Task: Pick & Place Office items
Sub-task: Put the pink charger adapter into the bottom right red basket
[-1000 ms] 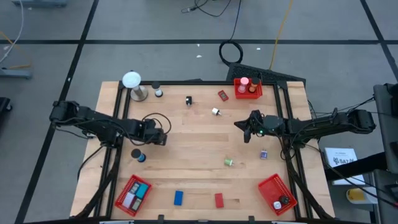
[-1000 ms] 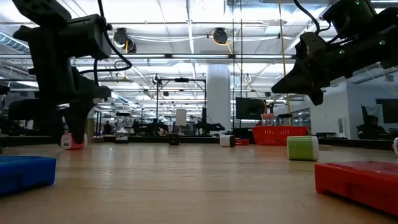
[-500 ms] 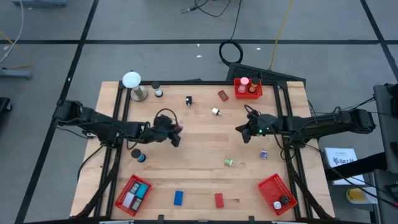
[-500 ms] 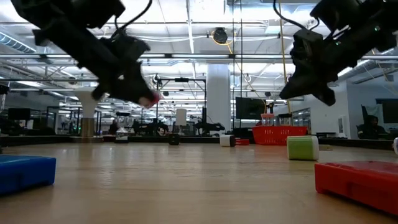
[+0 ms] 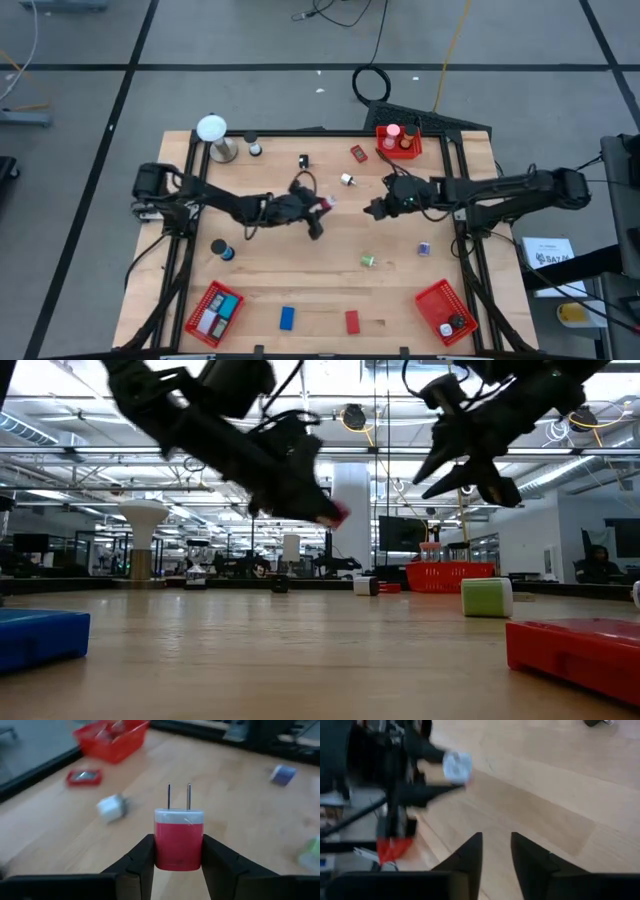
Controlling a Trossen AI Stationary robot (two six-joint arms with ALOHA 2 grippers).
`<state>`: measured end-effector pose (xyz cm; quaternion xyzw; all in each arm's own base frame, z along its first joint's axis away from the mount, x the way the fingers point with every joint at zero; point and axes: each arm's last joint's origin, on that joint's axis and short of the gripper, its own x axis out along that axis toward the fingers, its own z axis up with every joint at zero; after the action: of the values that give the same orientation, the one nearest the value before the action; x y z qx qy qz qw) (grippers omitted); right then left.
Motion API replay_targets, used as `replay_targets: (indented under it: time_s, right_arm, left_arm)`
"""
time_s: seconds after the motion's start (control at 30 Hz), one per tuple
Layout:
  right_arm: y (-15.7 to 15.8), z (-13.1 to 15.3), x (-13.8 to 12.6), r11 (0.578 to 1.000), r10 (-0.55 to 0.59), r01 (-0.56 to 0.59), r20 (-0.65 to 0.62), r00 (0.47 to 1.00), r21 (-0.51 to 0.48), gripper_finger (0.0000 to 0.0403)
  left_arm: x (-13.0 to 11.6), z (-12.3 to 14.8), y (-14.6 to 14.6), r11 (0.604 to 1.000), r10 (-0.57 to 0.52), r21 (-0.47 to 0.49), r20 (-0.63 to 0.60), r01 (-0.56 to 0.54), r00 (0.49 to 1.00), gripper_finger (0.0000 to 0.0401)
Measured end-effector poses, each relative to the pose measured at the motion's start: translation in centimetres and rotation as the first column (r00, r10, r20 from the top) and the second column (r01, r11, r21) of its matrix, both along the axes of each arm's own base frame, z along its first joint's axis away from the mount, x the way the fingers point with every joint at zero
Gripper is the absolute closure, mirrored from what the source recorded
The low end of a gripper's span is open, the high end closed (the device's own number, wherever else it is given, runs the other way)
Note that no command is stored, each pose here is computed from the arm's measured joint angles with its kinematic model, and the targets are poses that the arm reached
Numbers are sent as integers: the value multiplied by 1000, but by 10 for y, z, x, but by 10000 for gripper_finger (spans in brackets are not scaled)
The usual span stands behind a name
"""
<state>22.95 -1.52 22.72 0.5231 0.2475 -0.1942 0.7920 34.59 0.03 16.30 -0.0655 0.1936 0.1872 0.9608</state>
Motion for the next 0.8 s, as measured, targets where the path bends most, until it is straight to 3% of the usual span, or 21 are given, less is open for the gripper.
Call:
replay_targets:
  time_s: [0.17, 0.43, 0.8]
  right_arm:
    - [-5, -1, 6, 997, -56, 56, 0, 998, 51, 248]
    - [-5, 2, 10, 994, -76, 72, 52, 996, 81, 168]
    - [-5, 1, 19, 994, -72, 64, 107, 992, 84, 151]
  left_arm:
    - [30, 7, -4, 997, -57, 55, 17, 56, 998, 269]
    - [56, 20, -6, 989, -110, 100, 33, 106, 993, 269]
    - [63, 33, -7, 985, -123, 128, 36, 117, 992, 268]
